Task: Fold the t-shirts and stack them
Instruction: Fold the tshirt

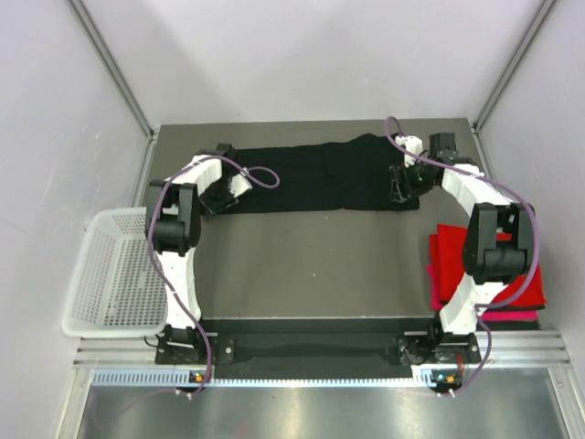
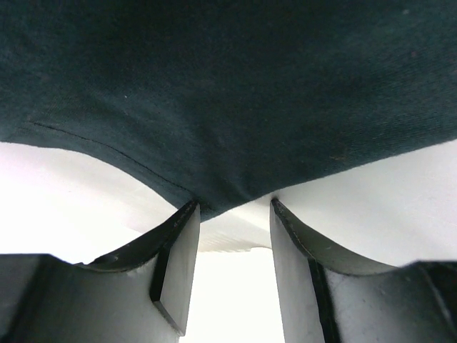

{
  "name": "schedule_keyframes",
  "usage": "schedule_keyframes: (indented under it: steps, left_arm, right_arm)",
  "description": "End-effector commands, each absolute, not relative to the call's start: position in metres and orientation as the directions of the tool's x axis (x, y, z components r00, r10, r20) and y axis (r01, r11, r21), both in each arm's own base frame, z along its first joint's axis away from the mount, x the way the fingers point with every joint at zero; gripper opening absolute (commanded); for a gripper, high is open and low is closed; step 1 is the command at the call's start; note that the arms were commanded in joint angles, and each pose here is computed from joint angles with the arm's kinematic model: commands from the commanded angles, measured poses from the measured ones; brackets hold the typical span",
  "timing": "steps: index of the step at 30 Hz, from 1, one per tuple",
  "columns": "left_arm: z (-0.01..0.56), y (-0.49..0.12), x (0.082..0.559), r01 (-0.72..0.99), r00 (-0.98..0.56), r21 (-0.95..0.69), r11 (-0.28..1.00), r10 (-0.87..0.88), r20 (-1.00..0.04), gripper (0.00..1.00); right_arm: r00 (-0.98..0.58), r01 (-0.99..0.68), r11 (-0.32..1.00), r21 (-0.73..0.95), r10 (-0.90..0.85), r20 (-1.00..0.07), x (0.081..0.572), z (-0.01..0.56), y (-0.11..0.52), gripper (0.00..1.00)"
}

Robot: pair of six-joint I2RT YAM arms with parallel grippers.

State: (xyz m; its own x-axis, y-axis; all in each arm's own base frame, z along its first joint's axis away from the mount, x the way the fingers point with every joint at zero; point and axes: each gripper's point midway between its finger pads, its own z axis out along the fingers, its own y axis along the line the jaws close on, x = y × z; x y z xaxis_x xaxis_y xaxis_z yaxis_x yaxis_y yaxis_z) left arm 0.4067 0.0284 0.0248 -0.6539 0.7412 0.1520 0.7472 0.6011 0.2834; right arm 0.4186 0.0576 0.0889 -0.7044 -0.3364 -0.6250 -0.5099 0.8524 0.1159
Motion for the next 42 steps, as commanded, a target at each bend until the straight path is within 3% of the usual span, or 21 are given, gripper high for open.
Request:
schedule_keyframes:
  steps: [1,8,12,19,30,34,42]
  left_arm:
    - [0.006,0.027,0.403,0.757,-0.651,0.206,0.62,0.743,0.155,0.5]
    - [-0.012,0.03,0.405,0.765,-0.643,0.191,0.615,0.742,0.191,0.49]
    - [-0.019,0.029,0.41,0.77,-0.638,0.181,0.611,0.744,0.198,0.42]
    - [-0.015,0.018,0.409,0.767,-0.641,0.154,0.623,0.747,0.173,0.0]
    - [0.029,-0.021,0.318,0.809,-0.588,0.104,0.579,0.793,0.162,0.0]
    - [0.05,-0.025,0.291,0.817,-0.577,0.116,0.565,0.8,0.166,0.0]
    - [0.08,-0.014,0.253,0.821,-0.57,0.144,0.552,0.799,0.19,0.0]
  right_arm:
    - [-0.67,-0.532,0.837,0.125,-0.327,-0.667,0.418,0.108,0.066,0.6]
    - [-0.675,-0.535,0.836,0.121,-0.337,-0.656,0.415,0.101,0.065,0.6]
    - [-0.678,-0.534,0.835,0.135,-0.327,-0.658,0.415,0.102,0.067,0.6]
    - [-0.674,-0.532,0.836,0.131,-0.325,-0.663,0.415,0.106,0.067,0.6]
    - [-0.681,-0.475,0.876,0.082,-0.306,-0.665,0.418,0.122,0.055,0.61]
    - [-0.704,-0.412,0.909,0.065,-0.272,-0.656,0.439,0.121,0.035,0.61]
    - [-0.781,-0.305,0.931,0.203,-0.122,-0.613,0.494,0.101,0.013,0.62]
